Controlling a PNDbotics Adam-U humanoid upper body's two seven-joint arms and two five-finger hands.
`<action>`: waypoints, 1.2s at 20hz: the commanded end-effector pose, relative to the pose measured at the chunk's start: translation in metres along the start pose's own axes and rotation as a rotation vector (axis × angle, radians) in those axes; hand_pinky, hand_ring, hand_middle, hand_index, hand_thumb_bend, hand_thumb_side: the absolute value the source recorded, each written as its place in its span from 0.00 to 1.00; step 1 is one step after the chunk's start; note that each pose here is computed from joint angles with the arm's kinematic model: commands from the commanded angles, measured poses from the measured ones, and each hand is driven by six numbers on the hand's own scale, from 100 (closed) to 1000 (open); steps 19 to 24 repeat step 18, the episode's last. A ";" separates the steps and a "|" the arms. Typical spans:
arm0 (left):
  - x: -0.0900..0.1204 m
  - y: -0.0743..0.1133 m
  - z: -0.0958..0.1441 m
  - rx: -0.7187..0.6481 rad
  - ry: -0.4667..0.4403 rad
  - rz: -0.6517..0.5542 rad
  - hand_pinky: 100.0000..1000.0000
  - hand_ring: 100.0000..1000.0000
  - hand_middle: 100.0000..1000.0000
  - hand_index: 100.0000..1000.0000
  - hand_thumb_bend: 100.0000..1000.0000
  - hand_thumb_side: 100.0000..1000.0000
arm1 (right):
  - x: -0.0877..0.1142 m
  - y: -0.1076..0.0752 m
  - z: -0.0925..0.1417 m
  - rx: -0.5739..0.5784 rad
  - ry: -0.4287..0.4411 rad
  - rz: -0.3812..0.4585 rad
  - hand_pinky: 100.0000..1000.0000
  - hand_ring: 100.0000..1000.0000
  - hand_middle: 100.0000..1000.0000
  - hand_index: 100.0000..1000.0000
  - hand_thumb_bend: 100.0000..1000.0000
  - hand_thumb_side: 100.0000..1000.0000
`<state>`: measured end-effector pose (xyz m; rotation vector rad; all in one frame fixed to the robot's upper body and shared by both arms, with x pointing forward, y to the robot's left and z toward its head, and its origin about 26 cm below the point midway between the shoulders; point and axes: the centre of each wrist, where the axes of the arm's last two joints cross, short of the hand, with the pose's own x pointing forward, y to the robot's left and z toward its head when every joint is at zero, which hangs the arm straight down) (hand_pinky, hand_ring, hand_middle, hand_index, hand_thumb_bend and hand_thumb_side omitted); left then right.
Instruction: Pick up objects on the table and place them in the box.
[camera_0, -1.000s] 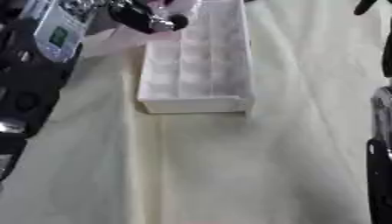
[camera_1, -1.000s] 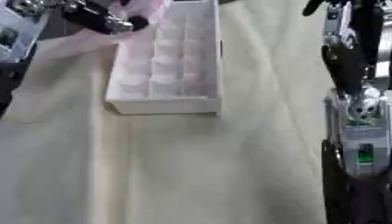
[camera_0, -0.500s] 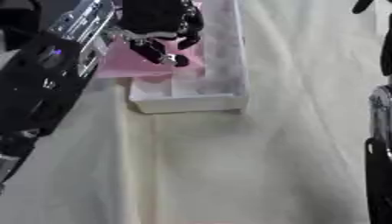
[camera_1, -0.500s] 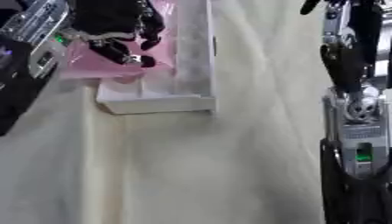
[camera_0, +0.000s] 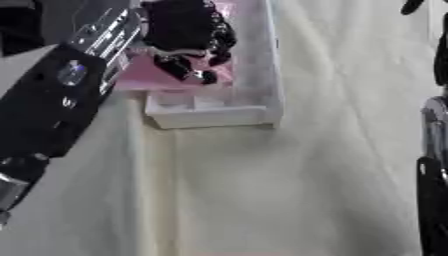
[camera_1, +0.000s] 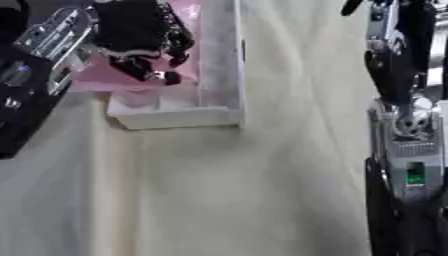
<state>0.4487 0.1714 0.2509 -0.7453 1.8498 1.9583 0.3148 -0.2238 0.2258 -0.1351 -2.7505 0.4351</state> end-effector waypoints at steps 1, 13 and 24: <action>-0.006 0.019 0.007 -0.004 0.043 -0.073 0.63 0.78 0.80 0.82 0.04 0.30 | 0.005 -0.001 -0.005 0.001 -0.029 0.002 0.27 0.43 0.58 0.62 0.00 0.48; 0.015 0.064 0.039 0.439 0.127 0.039 0.97 1.00 1.00 1.00 0.00 0.67 | 0.005 -0.003 -0.004 0.004 -0.023 0.005 0.27 0.43 0.59 0.62 0.00 0.47; 0.023 0.072 0.084 0.774 0.252 0.193 0.92 0.95 0.98 0.99 0.00 0.73 | 0.004 -0.004 -0.001 0.010 -0.014 0.011 0.27 0.43 0.59 0.63 0.00 0.47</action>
